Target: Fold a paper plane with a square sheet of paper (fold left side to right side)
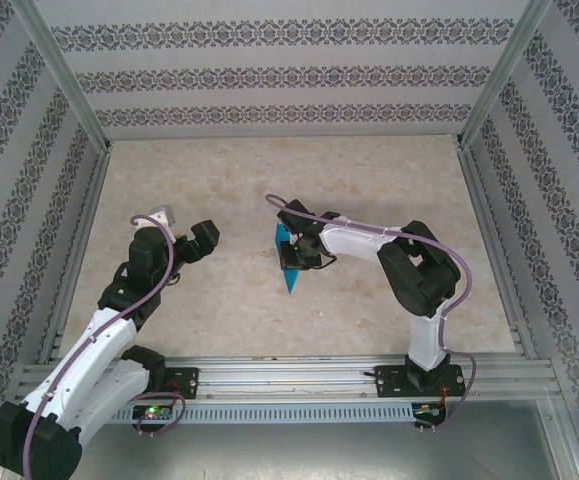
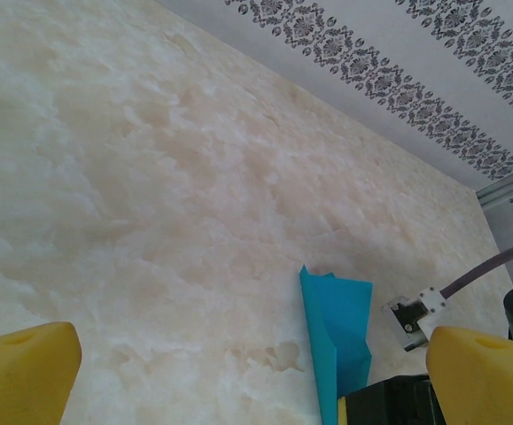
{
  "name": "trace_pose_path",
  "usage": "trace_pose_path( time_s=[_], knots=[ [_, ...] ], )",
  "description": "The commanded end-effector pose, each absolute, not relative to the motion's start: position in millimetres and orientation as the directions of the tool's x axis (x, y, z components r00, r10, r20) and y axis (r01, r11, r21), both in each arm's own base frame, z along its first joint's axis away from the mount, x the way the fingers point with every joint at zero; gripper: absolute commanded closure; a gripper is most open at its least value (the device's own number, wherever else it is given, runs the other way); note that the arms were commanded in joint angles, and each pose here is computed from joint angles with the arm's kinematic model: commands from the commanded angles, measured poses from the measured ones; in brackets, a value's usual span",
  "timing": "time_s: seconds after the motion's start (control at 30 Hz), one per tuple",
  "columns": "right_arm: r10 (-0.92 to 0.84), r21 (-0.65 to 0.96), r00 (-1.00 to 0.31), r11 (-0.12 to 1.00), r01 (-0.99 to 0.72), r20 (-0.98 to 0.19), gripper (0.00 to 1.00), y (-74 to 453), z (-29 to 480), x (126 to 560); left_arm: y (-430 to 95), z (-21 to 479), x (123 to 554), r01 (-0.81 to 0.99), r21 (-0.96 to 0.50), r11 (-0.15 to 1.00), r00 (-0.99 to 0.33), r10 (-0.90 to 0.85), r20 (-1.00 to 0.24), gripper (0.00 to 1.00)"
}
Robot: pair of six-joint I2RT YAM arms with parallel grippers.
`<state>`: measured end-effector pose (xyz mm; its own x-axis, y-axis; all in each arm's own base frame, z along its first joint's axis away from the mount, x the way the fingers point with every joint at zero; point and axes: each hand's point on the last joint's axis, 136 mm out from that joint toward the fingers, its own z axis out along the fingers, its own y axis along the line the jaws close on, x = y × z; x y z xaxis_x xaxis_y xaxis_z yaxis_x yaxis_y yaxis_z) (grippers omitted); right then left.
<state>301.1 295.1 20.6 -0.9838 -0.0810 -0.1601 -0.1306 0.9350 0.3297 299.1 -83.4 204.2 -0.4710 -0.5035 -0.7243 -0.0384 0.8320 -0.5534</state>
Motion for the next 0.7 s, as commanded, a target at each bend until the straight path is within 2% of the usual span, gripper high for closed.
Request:
trace_pose_path(
  time_s=[0.0, 0.23, 0.33, 0.53, 0.67],
  knots=[
    [-0.099, 0.277, -0.982, 0.951, -0.141, -0.162, 0.81, 293.7, 18.1, 301.9, -77.4, 201.1, 297.9, -0.06, -0.566, 0.822, -0.46, -0.526, -0.715, 0.0],
    [-0.122, 0.229, -0.981, 0.961, -0.155, -0.151, 0.85, 294.4, 11.7, 300.0, -76.8, 199.9, 297.6, -0.063, -0.567, 0.821, -0.461, -0.528, -0.714, 0.0],
    [-0.12, 0.223, -0.98, 0.963, -0.154, -0.158, 0.89, 292.8, 14.3, 301.1, -76.1, 199.0, 297.5, -0.067, -0.565, 0.822, -0.462, -0.528, -0.713, 0.0],
    [-0.122, 0.193, -0.966, 0.967, -0.168, -0.228, 0.99, 283.5, 41.5, 309.2, -75.0, 200.0, 297.2, -0.068, -0.564, 0.823, -0.459, -0.527, -0.715, 0.0],
    [-0.122, 0.168, -0.957, 0.971, -0.171, -0.264, 1.0, 268.3, 62.1, 318.3, -75.7, 200.8, 297.5, -0.063, -0.566, 0.822, -0.459, -0.527, -0.715, 0.0]
  ],
)
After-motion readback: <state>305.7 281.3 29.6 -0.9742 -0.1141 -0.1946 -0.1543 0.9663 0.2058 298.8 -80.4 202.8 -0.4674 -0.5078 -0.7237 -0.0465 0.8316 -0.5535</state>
